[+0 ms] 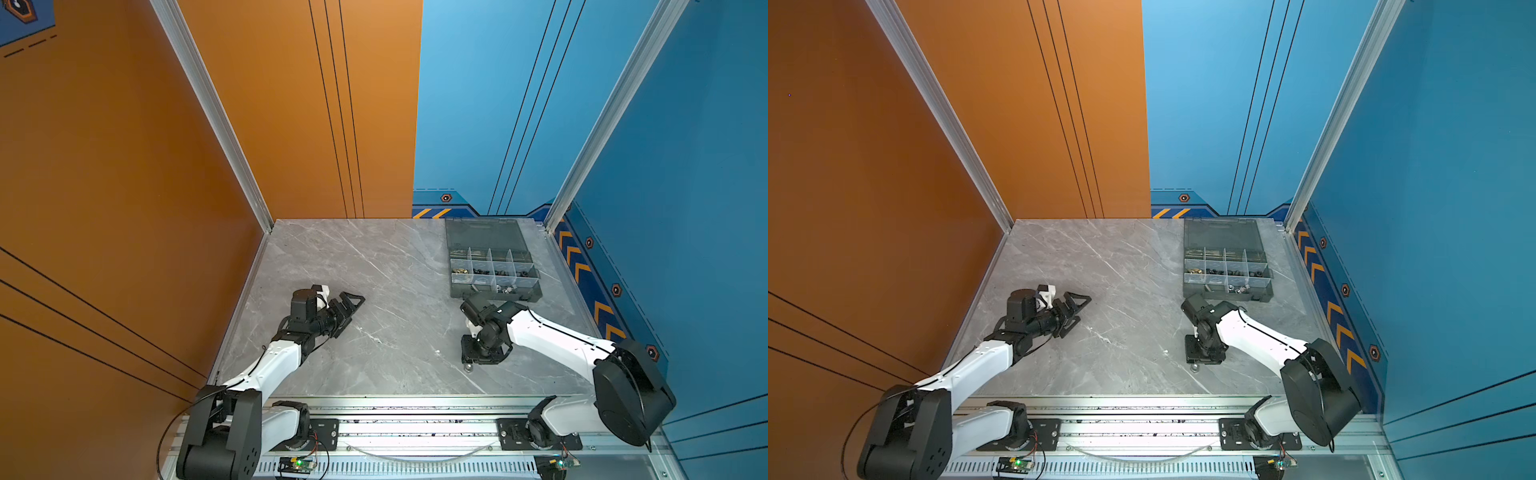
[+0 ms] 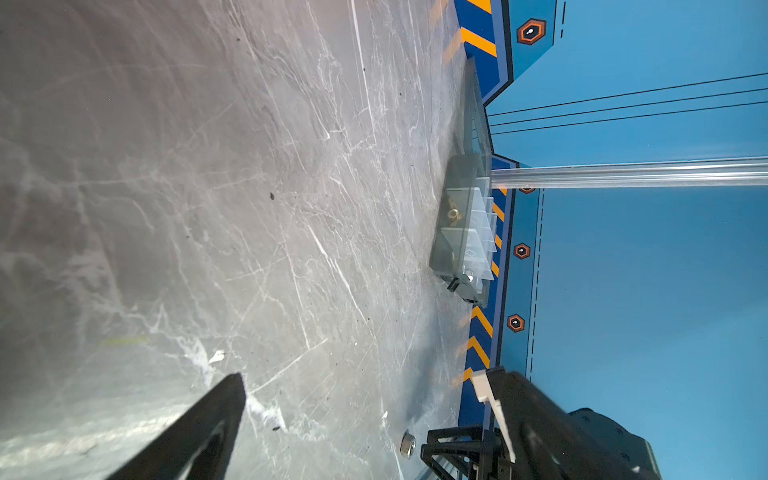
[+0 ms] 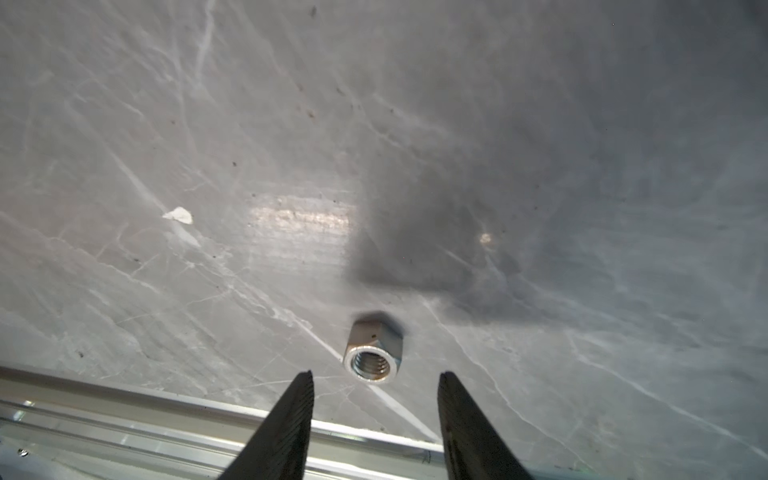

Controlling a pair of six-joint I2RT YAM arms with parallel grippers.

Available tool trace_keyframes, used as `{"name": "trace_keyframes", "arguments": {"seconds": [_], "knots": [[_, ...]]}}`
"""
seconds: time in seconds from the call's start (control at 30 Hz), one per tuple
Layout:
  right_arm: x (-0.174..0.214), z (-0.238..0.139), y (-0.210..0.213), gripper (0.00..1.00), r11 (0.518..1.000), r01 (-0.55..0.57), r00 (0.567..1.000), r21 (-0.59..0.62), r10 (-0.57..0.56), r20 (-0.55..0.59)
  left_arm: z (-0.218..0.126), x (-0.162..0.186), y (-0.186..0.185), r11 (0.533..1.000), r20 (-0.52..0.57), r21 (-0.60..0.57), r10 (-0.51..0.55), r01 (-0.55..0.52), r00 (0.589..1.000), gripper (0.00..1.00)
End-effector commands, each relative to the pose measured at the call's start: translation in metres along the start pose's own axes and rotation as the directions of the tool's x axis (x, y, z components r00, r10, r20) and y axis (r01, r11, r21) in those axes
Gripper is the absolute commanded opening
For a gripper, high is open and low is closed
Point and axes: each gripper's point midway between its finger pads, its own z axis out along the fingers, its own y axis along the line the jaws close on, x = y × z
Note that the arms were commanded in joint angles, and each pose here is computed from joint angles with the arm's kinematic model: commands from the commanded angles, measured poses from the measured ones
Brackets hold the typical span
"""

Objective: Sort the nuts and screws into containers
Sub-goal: 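Move the right gripper back over the last silver hex nut, then lower the right gripper and grasp the last silver hex nut, then lift the silver nut and carry it over the organizer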

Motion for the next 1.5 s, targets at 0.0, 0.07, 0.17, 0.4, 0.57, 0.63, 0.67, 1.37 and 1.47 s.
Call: {"name": "trace_keyframes", "arguments": {"seconds": [0.0,0.07,0.17,0.4,0.57,0.63,0.67,1.37,1.47], "knots": [[-0.005,0.004,-0.005,0.52,0.997,-0.066,0.997,0.037,0.064,0.047,0.000,-0.004,-0.010,0.999,0.010,0.016,0.031,-0.032,0.999,0.98],[-0.003,0.007,-0.005,0.52,0.997,-0.066,0.997,0.046,0.064,0.040,0.000,-0.003,-0.010,0.999,0.008,0.015,0.030,-0.031,1.000,0.98],[0.000,0.011,-0.004,0.52,0.997,-0.058,0.998,0.053,0.056,0.028,-0.001,-0.004,-0.010,0.999,0.011,0.015,0.033,-0.033,0.999,0.98],[0.004,0.020,-0.003,0.50,0.996,-0.050,0.999,0.080,0.049,0.010,0.000,-0.003,-0.008,0.999,0.009,0.010,0.032,-0.032,0.999,0.98],[0.005,0.023,-0.003,0.48,0.995,-0.045,0.999,0.086,0.044,0.005,0.000,-0.003,-0.009,0.999,0.007,0.010,0.035,-0.035,0.999,0.98],[0.007,0.025,-0.004,0.46,0.995,-0.045,0.999,0.091,0.046,-0.003,0.000,-0.004,-0.007,0.999,0.010,0.006,0.032,-0.032,0.999,0.98],[0.008,0.025,-0.004,0.43,0.995,-0.045,0.999,0.091,0.046,-0.008,0.000,-0.004,-0.008,0.999,0.010,0.007,0.033,-0.033,0.999,0.98],[-0.042,-0.018,-0.002,0.09,1.000,-0.018,0.986,-0.016,0.020,0.163,0.003,-0.003,-0.009,0.999,0.002,0.012,0.033,-0.033,0.999,0.98],[-0.071,-0.047,-0.012,0.07,0.996,-0.047,0.969,-0.080,0.065,0.239,0.002,-0.003,-0.011,0.999,0.006,0.016,0.033,-0.033,0.999,0.98]]}}
